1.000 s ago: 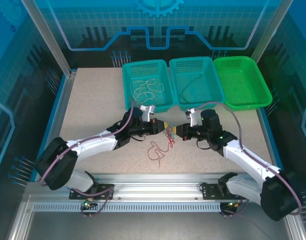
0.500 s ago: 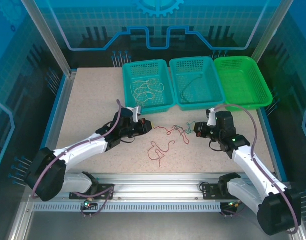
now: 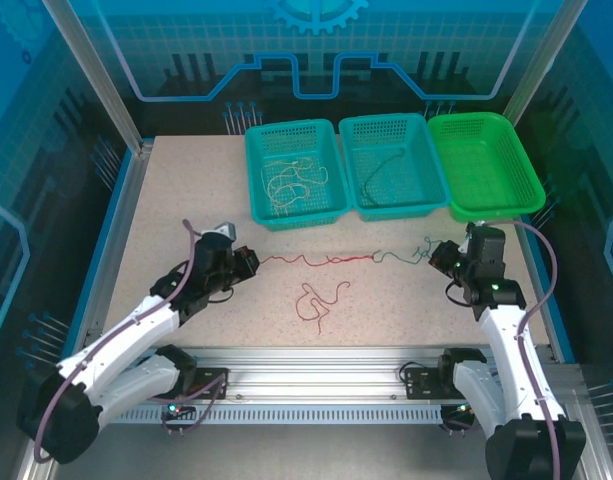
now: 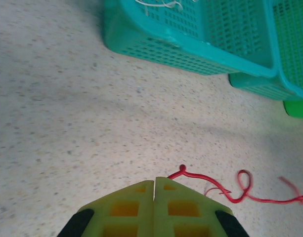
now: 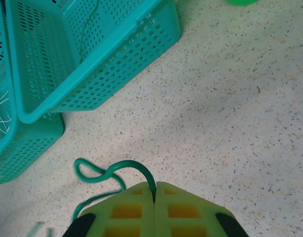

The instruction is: Untangle the cables

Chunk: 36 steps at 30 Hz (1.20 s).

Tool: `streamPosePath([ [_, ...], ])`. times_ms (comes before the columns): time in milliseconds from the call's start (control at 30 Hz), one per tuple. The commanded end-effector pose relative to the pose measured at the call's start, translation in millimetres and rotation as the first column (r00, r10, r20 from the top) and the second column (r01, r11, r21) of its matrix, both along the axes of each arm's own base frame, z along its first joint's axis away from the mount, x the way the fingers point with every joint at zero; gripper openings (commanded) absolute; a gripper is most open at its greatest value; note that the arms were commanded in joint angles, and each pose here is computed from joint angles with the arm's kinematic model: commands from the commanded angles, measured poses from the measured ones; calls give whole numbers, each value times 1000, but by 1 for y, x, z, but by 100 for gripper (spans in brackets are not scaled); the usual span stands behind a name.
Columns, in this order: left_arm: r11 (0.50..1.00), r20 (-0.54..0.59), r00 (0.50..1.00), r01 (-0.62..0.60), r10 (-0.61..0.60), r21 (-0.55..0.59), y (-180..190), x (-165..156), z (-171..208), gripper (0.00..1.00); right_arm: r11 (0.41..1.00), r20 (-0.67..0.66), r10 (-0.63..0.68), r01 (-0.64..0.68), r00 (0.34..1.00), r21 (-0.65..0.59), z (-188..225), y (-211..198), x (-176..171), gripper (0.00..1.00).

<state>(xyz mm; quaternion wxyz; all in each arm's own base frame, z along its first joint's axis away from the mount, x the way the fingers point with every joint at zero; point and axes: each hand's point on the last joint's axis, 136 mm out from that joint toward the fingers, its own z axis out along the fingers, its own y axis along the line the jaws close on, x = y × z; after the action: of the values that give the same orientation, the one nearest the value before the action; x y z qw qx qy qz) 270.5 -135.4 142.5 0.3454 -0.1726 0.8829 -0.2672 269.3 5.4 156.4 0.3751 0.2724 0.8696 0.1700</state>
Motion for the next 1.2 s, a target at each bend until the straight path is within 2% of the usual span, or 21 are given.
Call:
streamPosePath([
  [0,987,-64,991,-111,119,120,38,-13,-25,0,993,29,-109,110,994,-39,19,-23,6,0],
  [100,964,-101,971,-193,214,185,64,-22,-33,0,977,32,-212,213,977,-25,27,-45,7,0],
  [200,945,-115,951,-259,285,202,86,-33,-35,0,941,50,-333,329,942,76,35,-73,5,0],
  [267,938,-106,943,-291,314,187,95,-36,-35,0,926,71,-364,352,929,141,41,-80,9,0],
  [433,927,-110,931,-324,347,188,107,-43,-35,0,921,56,-370,358,927,156,42,-84,15,0],
  [500,940,-107,942,-299,318,166,103,-42,-34,0,927,84,-349,331,933,175,48,-82,20,0],
  [633,970,-82,969,-228,235,84,84,-35,-31,0,951,154,-227,185,962,246,70,-56,38,0],
  [833,995,18,995,-97,98,-37,54,-21,-11,0,941,269,-223,135,937,311,109,-41,66,0],
  [967,992,116,993,29,-15,-120,30,-16,10,0,943,313,-228,129,922,307,115,-31,108,0],
  [1000,989,131,991,47,-29,-138,27,-15,14,0,948,360,-223,116,906,297,131,-27,120,0],
  [1167,969,221,972,128,-80,-212,11,-13,36,0,971,373,-196,128,907,200,123,-10,191,0],
])
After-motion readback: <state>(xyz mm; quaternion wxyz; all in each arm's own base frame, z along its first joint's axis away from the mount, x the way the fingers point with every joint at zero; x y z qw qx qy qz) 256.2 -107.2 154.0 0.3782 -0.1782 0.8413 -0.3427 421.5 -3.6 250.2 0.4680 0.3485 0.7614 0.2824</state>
